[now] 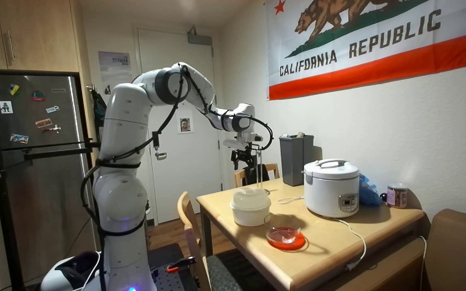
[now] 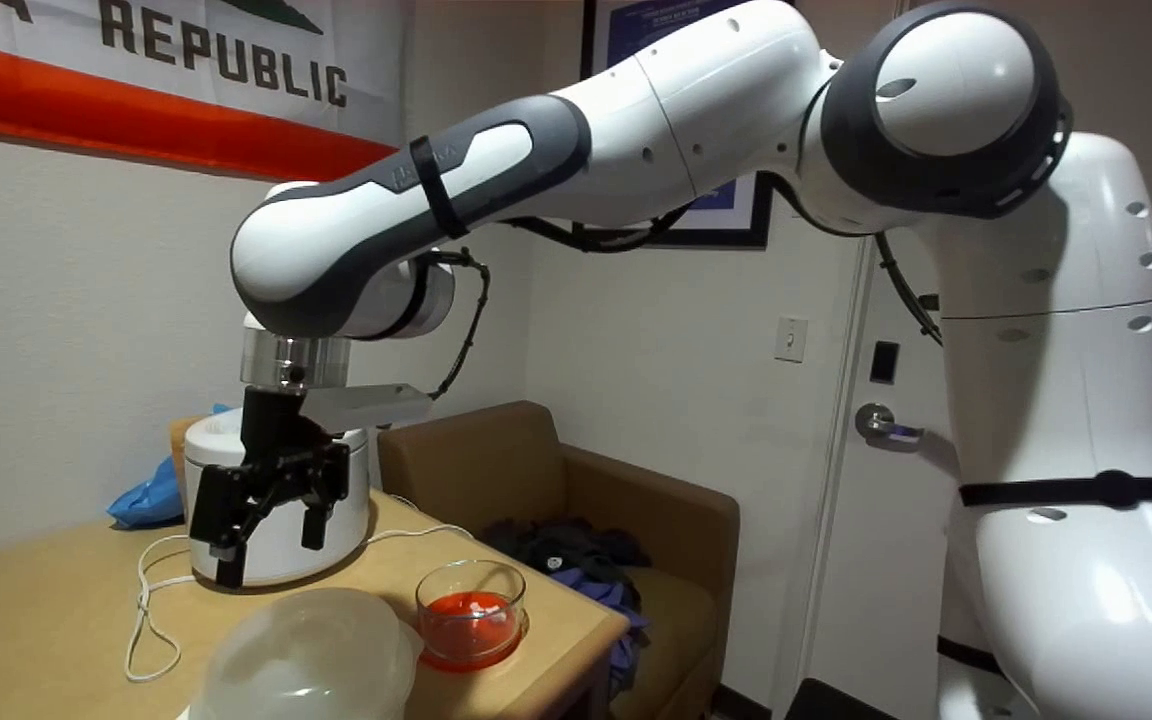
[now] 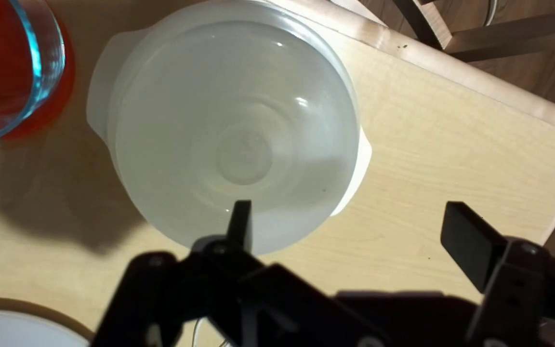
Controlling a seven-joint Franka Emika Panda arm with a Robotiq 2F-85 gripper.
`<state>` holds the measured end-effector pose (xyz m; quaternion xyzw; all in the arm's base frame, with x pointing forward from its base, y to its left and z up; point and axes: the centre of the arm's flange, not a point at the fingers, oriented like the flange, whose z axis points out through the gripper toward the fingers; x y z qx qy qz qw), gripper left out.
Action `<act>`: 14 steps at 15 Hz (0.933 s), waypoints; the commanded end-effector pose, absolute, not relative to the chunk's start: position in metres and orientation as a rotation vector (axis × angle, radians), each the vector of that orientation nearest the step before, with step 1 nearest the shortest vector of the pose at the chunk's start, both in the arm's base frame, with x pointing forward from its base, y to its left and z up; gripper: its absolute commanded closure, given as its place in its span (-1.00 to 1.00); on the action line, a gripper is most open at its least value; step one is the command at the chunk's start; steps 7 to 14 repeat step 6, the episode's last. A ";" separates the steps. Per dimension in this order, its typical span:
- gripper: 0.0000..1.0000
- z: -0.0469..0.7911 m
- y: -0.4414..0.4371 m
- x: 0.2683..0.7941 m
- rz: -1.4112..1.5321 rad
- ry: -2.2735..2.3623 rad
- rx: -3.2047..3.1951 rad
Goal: Cover the bowl with the lid on the table
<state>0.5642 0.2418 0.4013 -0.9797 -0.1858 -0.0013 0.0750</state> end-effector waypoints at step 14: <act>-1.00 0.397 0.243 0.564 0.006 -0.560 -2.939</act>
